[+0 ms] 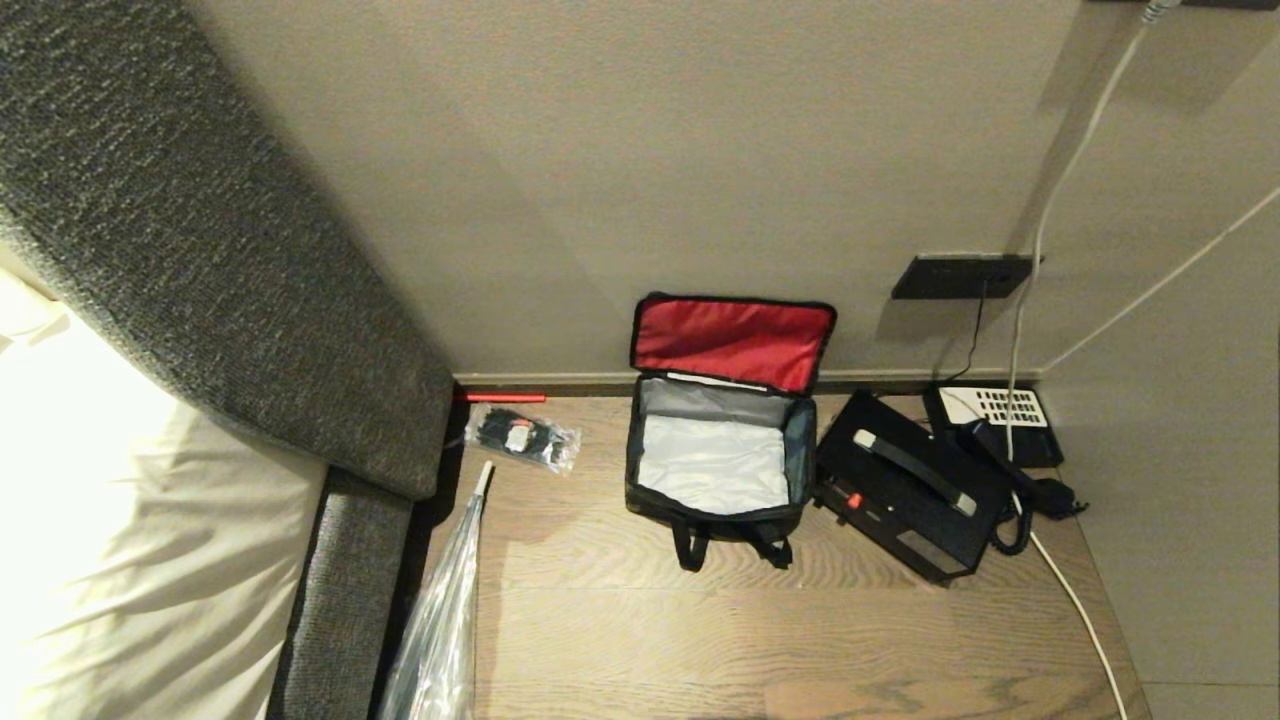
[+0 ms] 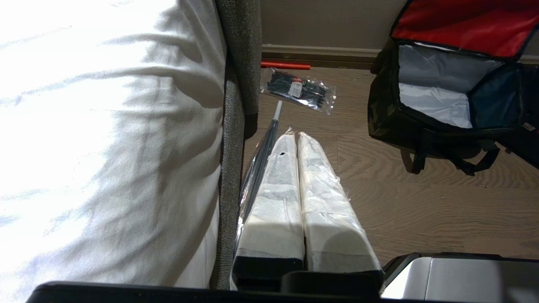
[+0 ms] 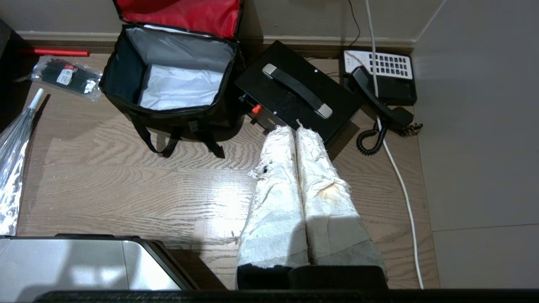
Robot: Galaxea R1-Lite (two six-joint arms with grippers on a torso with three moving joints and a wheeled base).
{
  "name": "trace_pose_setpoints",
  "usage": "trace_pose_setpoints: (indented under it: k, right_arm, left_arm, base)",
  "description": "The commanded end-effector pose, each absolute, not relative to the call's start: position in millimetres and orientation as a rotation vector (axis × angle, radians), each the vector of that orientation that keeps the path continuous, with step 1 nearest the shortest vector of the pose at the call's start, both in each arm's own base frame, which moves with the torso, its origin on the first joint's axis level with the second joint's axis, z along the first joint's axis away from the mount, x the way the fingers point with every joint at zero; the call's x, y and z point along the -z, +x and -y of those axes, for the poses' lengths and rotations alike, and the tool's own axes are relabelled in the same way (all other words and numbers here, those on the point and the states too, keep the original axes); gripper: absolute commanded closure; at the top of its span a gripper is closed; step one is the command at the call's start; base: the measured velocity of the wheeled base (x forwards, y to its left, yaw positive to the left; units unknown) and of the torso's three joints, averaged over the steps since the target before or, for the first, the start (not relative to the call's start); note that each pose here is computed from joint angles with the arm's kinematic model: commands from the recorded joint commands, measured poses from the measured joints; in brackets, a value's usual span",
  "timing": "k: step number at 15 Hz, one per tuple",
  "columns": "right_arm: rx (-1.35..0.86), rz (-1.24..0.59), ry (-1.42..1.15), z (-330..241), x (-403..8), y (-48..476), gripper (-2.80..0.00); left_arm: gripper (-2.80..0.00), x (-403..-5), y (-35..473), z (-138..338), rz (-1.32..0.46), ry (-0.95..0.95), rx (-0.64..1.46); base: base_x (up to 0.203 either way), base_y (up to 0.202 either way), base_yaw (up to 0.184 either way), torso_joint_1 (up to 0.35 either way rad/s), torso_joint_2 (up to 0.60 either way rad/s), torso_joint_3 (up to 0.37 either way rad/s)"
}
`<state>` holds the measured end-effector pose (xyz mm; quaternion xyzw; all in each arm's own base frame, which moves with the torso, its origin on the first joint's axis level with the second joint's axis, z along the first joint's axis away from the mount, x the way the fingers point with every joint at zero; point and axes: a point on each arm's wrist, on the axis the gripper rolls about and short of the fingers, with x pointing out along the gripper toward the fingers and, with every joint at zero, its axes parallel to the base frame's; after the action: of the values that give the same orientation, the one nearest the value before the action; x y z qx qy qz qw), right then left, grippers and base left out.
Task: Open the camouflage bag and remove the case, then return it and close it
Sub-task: Grip the handle again
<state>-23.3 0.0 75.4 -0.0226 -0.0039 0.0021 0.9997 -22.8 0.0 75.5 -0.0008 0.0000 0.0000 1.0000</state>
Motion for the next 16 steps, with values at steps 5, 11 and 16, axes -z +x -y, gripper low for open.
trace_pose_setpoints:
  k: [5, 11, 16]
  right_arm:
    - [-0.005, 0.002, -0.046, 0.0, -75.6, -22.8, 0.0]
    - [-0.006, 0.002, -0.046, -0.1, -75.6, -22.8, 0.0]
    - [-0.006, 0.002, -0.046, -0.1, -75.6, -22.8, 0.0]
  left_arm:
    - [0.0, -75.5, -22.8, 0.0, 0.0, -0.002, 0.0]
    - [0.0, -75.5, -22.8, 0.0, 0.0, -0.002, 0.0]
    - [0.0, -75.5, -22.8, 0.0, 0.0, -0.002, 0.0]
  base:
    - [0.0, 0.0, 0.0, 0.0, 0.0, 0.0]
    - [0.0, 0.0, 0.0, 0.0, 0.0, 0.0]
    - [0.0, 0.0, 0.0, 0.0, 0.0, 0.0]
